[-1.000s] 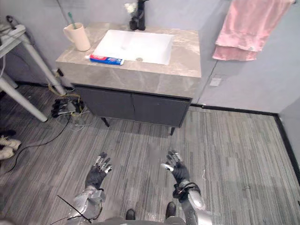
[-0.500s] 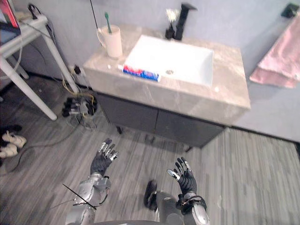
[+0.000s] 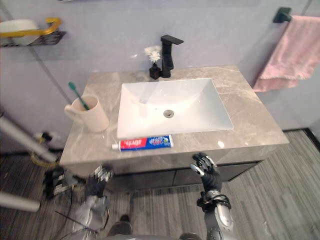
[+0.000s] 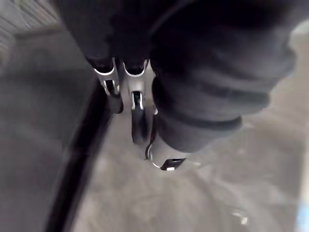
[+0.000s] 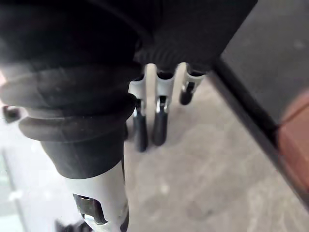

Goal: Organize washtable

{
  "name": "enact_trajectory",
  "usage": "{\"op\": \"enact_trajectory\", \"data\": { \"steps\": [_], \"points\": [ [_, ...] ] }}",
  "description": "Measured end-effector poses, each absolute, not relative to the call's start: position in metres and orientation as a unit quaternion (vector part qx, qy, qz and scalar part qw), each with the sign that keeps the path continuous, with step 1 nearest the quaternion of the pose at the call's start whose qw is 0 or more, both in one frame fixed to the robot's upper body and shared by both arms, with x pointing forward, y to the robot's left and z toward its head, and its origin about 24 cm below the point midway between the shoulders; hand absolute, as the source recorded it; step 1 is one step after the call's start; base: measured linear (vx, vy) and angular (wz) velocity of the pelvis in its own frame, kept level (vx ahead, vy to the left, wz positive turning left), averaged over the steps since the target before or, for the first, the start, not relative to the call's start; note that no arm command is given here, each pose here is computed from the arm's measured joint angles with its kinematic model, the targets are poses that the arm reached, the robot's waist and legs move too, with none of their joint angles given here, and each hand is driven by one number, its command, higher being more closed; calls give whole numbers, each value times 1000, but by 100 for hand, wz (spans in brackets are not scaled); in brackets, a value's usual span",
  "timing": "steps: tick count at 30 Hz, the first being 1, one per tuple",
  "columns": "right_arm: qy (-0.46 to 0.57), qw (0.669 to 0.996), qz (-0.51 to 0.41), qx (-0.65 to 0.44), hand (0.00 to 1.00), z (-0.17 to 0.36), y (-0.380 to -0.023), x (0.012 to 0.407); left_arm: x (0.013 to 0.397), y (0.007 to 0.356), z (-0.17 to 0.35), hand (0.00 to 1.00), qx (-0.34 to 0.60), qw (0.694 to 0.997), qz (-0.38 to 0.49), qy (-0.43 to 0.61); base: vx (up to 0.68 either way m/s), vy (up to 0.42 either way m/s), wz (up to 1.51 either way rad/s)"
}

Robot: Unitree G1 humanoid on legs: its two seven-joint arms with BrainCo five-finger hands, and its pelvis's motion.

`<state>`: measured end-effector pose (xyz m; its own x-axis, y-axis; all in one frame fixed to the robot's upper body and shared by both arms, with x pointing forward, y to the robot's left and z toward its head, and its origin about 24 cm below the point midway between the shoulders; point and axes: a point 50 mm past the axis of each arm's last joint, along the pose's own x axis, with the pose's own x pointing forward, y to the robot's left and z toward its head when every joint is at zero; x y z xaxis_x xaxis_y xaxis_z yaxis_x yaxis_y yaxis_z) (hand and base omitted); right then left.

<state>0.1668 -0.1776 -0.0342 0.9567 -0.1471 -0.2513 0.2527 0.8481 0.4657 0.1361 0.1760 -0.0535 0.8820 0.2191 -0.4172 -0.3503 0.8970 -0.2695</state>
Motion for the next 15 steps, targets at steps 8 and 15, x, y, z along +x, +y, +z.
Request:
{"op": "enact_trajectory", "data": {
  "steps": [8,15],
  "points": [
    [172,951,-90,240,0,-64,-164,162,117,182,-59,0,-138,956,133,221,-10,156,-67],
    [198,955,-74,209,0,-71,-166,158,135,192,-50,0,-133,964,140,183,-166,-126,-10]
  ]
}}
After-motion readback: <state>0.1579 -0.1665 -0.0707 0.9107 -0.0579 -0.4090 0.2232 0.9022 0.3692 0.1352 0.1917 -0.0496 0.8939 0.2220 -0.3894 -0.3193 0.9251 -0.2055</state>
